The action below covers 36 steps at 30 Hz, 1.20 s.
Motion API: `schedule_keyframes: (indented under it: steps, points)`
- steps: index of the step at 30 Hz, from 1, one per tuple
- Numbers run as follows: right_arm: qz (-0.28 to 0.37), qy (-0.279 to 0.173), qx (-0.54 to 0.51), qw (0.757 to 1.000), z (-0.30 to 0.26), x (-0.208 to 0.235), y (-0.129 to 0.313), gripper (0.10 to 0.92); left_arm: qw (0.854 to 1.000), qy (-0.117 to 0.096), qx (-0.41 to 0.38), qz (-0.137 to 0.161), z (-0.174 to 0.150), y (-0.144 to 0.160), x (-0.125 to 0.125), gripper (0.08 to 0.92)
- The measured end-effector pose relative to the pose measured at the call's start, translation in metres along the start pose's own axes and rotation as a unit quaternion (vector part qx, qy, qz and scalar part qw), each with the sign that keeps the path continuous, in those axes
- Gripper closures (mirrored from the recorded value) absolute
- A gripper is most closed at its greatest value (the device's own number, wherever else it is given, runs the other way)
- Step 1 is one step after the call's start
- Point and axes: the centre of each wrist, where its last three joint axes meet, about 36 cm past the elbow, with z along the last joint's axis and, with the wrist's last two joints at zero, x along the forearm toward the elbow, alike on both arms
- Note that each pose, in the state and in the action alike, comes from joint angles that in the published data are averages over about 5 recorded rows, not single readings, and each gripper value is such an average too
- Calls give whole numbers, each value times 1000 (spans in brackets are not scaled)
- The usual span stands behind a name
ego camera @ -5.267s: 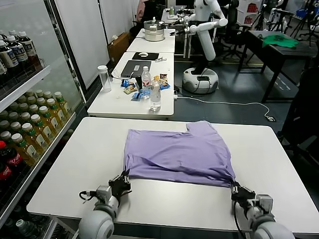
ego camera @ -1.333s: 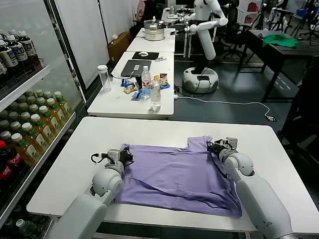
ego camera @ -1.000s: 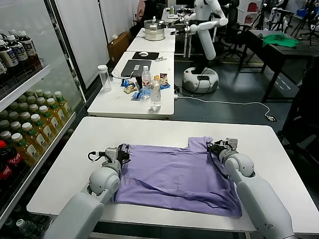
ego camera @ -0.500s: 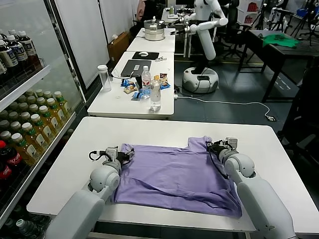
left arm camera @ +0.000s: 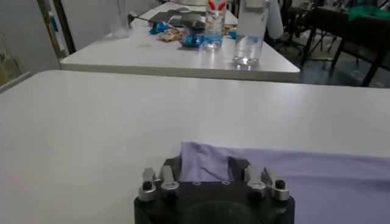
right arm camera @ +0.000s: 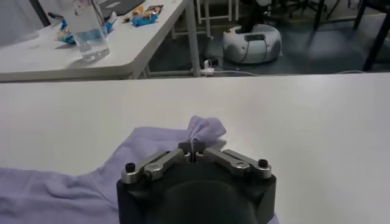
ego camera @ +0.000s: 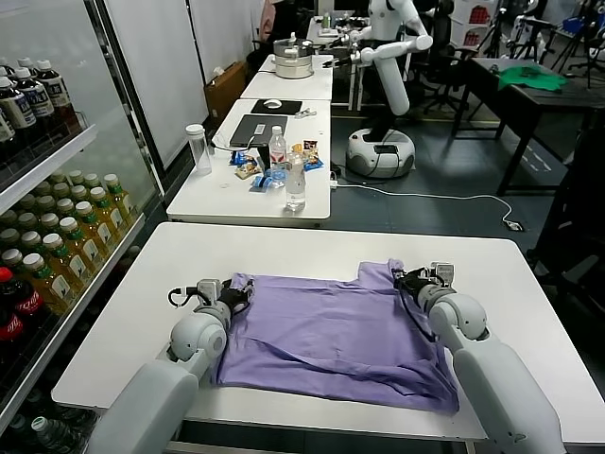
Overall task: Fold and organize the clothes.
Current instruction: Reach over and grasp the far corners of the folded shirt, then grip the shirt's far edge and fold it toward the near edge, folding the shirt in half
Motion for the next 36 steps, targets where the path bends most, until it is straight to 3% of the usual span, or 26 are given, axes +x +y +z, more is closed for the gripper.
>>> schedule_keyframes:
  steps: [14, 27, 36]
  points:
    - [-9, -14, -1, 1000, -3, 19, -6, 912, 999, -20, 27, 28, 7, 2, 8, 894]
    - [-18, -58, 11, 998, -13, 75, -10, 912, 994, -75, 53, 52, 1, 17, 51, 912]
    - [-27, -79, 19, 996, 5, 126, 3, 912, 992, -86, 56, 72, 11, 28, 92, 912]
